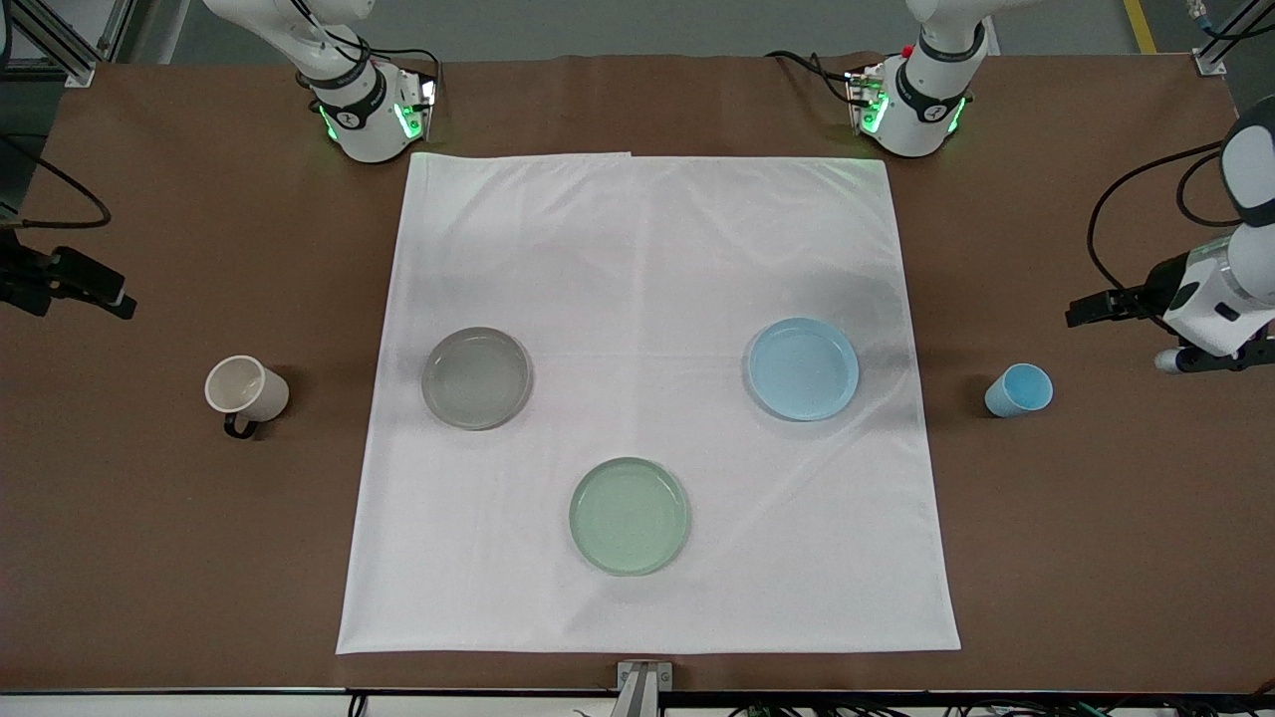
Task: Place blue cup in blue plate and white mug in gray plate
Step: 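Move the right gripper toward the white mug while the left gripper reaches the blue cup, then grasp the white mug with the right gripper while the left gripper grasps the cup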
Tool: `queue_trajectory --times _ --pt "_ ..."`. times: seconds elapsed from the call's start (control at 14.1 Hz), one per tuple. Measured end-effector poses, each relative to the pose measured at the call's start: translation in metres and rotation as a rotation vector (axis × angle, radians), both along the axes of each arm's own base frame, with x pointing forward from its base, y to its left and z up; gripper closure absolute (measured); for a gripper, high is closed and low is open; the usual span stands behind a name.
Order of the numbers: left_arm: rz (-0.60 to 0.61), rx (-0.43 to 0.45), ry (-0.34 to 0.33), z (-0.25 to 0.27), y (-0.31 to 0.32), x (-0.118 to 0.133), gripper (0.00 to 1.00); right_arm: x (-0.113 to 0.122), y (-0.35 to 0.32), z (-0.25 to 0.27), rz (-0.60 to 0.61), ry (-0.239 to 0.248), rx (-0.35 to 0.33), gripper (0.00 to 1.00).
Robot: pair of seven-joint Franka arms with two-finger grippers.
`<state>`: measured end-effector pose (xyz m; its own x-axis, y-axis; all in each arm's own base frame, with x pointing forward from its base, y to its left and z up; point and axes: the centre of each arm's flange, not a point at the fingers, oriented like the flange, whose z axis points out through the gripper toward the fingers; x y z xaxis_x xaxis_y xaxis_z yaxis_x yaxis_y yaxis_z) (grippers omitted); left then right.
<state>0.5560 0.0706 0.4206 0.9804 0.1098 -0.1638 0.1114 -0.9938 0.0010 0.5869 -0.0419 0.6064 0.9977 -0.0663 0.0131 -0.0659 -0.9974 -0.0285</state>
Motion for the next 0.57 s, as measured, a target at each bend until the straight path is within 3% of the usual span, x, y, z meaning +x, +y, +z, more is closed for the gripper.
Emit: queue_trajectory --times 0.21,0.42,0.57 --pt "0.014 -0.005 0.011 -0.055 0.007 -0.01 0.0 0.015 -0.002 -0.036 -0.002 0.061 -0.005 0.0" --pt "0.039 -0.013 0.006 -0.092 0.027 -0.007 0.03 0.038 -0.012 -0.103 -0.014 0.145 -0.016 0.0" --pt "0.044 -0.02 -0.001 -0.112 0.042 -0.005 0.14 0.056 -0.029 -0.166 -0.022 0.17 -0.018 0.0"
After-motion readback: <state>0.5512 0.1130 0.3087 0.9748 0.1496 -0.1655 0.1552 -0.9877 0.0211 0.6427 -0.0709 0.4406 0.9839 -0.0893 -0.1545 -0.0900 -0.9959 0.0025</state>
